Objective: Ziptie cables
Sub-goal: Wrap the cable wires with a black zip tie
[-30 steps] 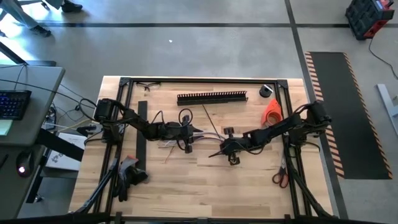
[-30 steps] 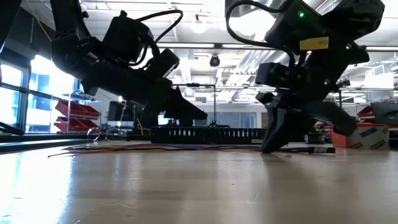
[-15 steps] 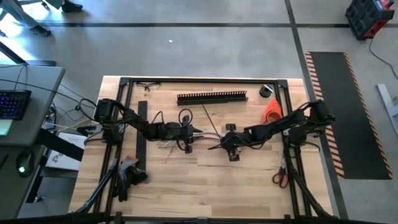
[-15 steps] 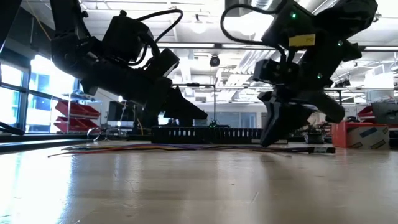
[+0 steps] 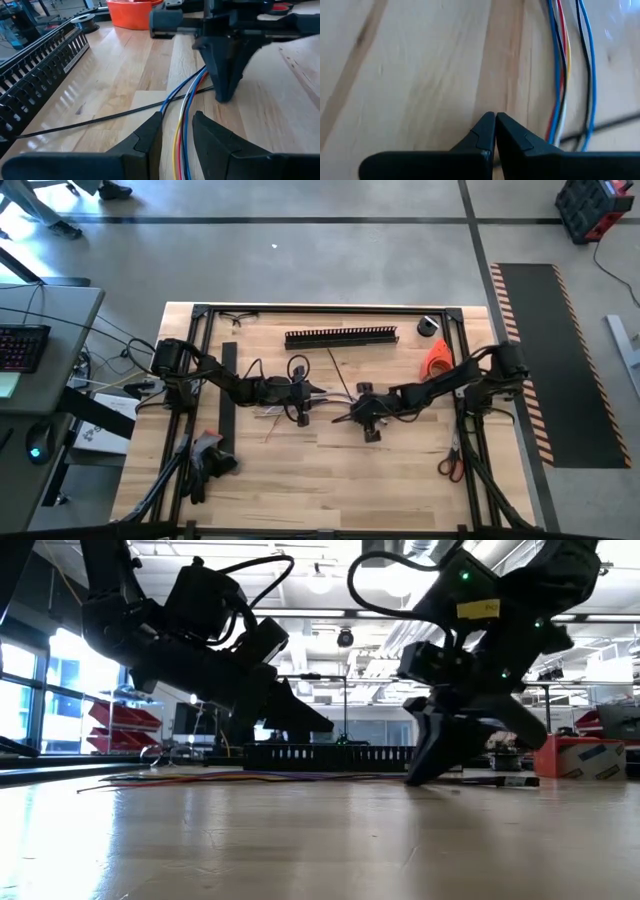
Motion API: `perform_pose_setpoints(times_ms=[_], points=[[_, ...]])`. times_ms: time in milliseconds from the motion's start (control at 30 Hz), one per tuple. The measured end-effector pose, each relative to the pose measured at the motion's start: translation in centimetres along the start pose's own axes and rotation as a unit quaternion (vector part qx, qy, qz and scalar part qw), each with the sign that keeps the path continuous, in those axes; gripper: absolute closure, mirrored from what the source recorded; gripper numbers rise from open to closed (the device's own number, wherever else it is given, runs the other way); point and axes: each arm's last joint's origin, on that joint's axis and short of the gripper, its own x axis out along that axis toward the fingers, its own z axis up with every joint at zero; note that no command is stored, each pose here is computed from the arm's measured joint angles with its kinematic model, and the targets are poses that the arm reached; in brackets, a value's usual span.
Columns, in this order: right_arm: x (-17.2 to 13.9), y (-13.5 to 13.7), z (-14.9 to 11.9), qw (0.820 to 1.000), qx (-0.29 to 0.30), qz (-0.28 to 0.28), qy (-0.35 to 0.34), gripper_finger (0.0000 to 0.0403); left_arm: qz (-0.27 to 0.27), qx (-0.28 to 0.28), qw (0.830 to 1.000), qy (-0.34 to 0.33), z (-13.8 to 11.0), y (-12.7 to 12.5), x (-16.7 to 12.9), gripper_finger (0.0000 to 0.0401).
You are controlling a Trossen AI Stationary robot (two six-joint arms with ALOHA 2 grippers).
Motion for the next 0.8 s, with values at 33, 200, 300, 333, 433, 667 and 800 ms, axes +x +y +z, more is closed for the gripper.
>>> perform_pose_setpoints(times_ms=[33, 200, 300, 333, 433, 667, 800], points=[[0.2, -0.1, 0.0, 1.0, -0.004, 0.004, -0.007, 0.0403, 0.0, 0.0, 1.0, 0.0, 0.0, 0.0, 0.0, 0.0314], [0.8, -0.7, 0.4, 0.999, 0.0, 0.019, -0.04, 0.0403, 0.0, -0.001, 1.0, -0.001, 0.0, 0.0, 0.0, 0.0314], [-0.1, -0.9, 0.6, 0.999, 0.001, 0.002, -0.038, 0.0403, 0.0, -0.004, 1.0, -0.001, 0.0, 0.0, 0.0, 0.0314], [-0.6, -1.0, 0.7, 0.999, 0.002, -0.006, -0.033, 0.0403, 0.0, -0.004, 1.0, -0.002, 0.0, 0.0, 0.0, 0.0314], [-2.0, -1.1, 0.6, 1.0, 0.025, -0.016, -0.004, 0.0403, 0.0, -0.004, 1.0, -0.001, 0.0, 0.0, 0.0, 0.0314], [-2.3, -0.9, -0.5, 0.997, 0.06, 0.006, 0.049, 0.0403, 0.0, -0.004, 1.0, -0.002, 0.0, 0.0, 0.0, 0.0314], [-1.7, -0.9, -0.4, 0.998, 0.053, 0.01, 0.042, 0.0403, 0.0, -0.004, 1.0, -0.001, 0.0, 0.0, 0.0, 0.0314]])
